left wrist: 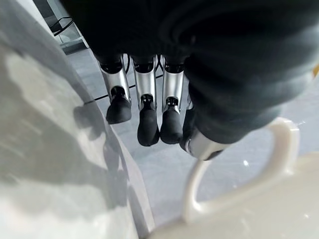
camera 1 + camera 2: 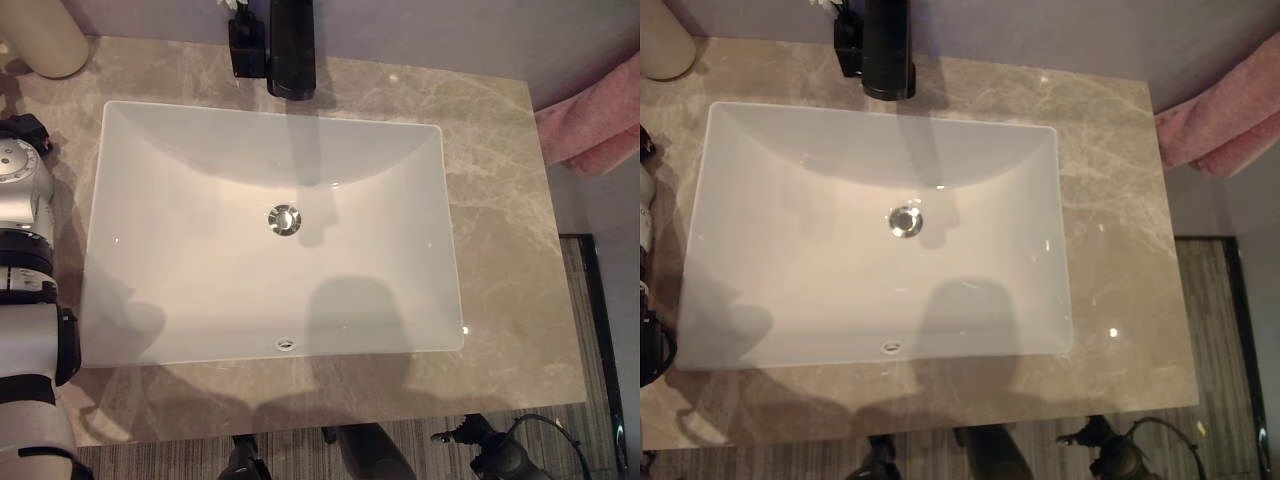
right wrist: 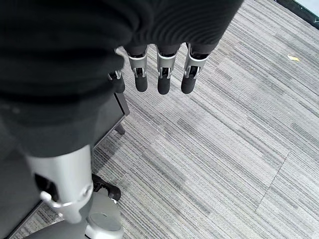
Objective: Put brush and paste in cup on sink, flatten towel.
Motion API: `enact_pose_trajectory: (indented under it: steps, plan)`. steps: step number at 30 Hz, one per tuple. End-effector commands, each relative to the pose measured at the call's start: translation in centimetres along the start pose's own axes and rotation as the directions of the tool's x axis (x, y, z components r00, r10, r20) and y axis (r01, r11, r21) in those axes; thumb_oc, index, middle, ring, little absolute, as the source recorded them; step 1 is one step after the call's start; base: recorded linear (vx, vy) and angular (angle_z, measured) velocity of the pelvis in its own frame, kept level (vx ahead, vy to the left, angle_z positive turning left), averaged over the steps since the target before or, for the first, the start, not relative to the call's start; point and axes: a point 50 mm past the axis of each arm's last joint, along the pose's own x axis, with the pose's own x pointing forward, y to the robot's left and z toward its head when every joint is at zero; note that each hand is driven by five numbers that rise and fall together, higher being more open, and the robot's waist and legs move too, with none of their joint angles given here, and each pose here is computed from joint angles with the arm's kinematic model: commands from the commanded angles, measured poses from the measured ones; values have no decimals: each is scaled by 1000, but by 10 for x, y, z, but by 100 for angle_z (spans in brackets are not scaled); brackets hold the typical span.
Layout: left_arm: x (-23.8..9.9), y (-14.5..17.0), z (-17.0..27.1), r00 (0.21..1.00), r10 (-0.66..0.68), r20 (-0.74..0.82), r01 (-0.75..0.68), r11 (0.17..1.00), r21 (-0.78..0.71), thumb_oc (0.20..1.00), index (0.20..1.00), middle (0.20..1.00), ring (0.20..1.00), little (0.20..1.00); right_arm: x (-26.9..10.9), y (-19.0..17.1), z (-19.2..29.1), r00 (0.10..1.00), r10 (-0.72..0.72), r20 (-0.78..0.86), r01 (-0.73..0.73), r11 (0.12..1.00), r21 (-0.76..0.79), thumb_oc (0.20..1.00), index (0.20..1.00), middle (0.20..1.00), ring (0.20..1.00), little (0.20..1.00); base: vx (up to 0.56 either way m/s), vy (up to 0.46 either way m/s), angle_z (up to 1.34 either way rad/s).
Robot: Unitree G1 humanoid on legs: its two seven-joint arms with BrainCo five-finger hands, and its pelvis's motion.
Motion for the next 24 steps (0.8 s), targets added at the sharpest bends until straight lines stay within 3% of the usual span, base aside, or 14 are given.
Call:
enact_pose_trajectory:
  steps: [1, 15, 24]
  plan:
    - [-5, -10, -2, 1000, -13, 5, 13, 1000, 7, 200, 200, 200, 200, 200, -1, -14, -5, 998, -58, -9, 58, 998, 25, 1000, 1000, 1000, 1000, 1000, 0, 0, 0]
    - [-34, -59, -10, 973, -220, -76, 198, 955, -220, 200, 200, 200, 200, 200, 0, -19, -5, 997, -73, -23, 73, 997, 17, 1000, 1000, 1000, 1000, 1000, 4, 4, 0]
    - [-30, -61, -13, 962, -245, -123, 223, 960, -170, 200, 200, 200, 200, 200, 1, -23, -3, 997, -73, -20, 73, 997, 1, 1000, 1000, 1000, 1000, 1000, 0, 0, 0]
